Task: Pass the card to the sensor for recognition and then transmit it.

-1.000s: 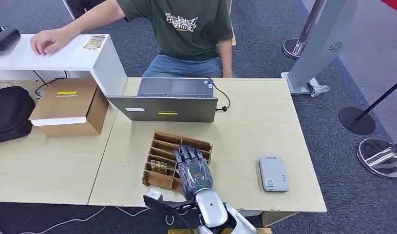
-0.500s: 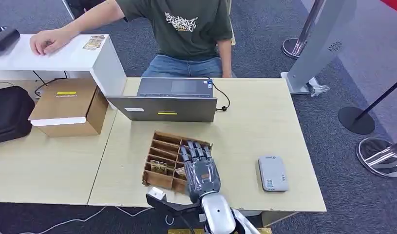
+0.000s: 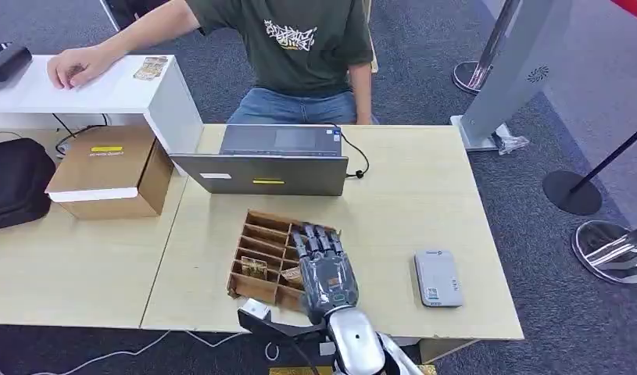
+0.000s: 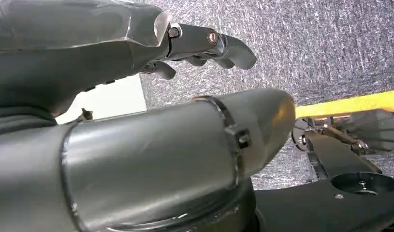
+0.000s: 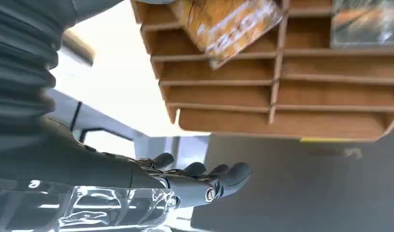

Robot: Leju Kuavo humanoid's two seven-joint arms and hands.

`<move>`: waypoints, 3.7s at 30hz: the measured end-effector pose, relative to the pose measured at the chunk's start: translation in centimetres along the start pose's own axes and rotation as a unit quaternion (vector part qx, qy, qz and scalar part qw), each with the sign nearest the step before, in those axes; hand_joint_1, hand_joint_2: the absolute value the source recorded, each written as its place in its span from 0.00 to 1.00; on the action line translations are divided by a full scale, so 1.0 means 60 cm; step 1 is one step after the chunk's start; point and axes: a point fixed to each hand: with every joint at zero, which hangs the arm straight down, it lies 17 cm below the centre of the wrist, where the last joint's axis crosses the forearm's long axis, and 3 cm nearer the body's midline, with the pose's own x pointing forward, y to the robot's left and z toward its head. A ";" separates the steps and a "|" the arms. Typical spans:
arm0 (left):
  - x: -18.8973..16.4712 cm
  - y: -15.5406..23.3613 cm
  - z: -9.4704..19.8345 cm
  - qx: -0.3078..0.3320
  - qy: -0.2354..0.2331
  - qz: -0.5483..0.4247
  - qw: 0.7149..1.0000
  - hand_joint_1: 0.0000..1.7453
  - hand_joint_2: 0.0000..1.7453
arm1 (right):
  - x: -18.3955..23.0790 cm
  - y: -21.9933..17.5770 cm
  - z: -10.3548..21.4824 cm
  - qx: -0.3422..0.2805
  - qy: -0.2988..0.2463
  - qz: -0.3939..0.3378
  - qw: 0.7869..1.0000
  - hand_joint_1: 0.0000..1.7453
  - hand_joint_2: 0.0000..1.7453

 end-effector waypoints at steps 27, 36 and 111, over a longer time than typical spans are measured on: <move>0.008 -0.002 0.001 -0.003 0.003 0.010 1.000 0.00 0.00 | -0.007 0.027 0.002 0.027 0.010 0.022 0.999 0.00 1.00; 0.007 -0.002 0.002 -0.003 0.006 0.010 1.000 0.00 0.00 | 0.003 0.023 0.002 0.026 -0.010 0.010 1.000 0.00 1.00; 0.005 -0.004 0.002 -0.005 0.009 0.016 1.000 0.00 0.00 | -0.013 0.004 0.004 -0.014 -0.004 -0.020 1.000 1.00 1.00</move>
